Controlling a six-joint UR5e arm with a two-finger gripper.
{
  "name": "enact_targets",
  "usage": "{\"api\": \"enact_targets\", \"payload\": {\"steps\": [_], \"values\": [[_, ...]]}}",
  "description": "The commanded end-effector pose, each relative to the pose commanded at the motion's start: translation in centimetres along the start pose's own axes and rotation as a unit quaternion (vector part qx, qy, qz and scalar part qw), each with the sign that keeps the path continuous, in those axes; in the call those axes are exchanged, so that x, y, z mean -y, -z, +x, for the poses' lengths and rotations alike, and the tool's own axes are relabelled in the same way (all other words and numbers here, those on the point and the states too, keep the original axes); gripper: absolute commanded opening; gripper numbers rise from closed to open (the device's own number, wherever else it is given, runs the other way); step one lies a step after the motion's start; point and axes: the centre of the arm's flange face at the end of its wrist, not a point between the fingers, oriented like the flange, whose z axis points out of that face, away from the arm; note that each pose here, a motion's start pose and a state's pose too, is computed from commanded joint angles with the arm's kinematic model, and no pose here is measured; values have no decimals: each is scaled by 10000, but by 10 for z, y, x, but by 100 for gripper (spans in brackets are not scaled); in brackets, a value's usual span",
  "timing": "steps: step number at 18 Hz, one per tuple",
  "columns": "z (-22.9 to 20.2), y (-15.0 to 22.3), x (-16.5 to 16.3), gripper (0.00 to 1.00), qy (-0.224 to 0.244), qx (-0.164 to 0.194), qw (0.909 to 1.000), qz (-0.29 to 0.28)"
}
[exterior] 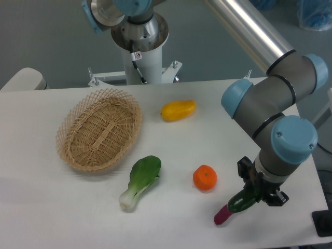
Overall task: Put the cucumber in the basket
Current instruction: 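Lift the green cucumber held in the gripper off the table, then carry the held cucumber over the wicker basket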
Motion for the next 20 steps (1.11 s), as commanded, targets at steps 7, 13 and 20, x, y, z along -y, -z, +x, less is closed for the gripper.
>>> {"api": "enact_targets", "payload": {"steps": [7,13,20], "values": [[1,0,1,15,8,0,10000,-7],[7,-5,6,14,15,-22,10000,-23],[70,-7,7,14,-24,-2,9996,272]]}}
